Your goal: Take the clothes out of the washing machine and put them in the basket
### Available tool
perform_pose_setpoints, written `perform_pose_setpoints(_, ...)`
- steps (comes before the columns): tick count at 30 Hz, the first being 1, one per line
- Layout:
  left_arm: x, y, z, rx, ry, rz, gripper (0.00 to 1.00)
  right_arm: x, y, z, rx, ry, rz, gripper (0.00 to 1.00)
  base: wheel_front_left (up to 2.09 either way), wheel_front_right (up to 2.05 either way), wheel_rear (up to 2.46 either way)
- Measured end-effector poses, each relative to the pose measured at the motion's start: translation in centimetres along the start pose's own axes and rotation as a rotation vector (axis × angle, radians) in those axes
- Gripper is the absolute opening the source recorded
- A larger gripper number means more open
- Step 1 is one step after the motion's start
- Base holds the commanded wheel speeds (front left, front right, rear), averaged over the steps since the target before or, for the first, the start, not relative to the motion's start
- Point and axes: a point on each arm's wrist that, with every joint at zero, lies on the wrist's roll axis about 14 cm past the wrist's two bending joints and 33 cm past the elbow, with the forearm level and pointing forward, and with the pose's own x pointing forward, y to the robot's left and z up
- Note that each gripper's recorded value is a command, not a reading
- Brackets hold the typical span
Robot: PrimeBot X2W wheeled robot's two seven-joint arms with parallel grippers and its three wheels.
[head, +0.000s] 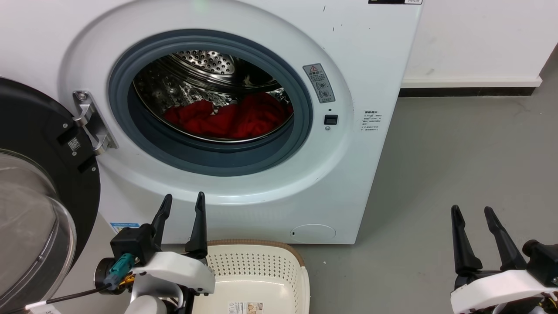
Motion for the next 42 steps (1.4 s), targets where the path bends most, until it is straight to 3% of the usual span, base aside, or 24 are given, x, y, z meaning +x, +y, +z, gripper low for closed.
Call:
perform_pose_setpoints(24,-0.3,-0.5,0.2,0.193,-0.033,-0.029,1.0,-0.4,0.4,0.2,-0.201,-0.012,0.023,1.0,0.0,0.0,0.0)
perform_pose_setpoints(42,-0.6,-0.6,0.1,0.27,-0.049,-0.035,1.0,-0.4,1.4,0.5,-0.297,-0.026,0.058,1.0,0.0,0.0,0.0)
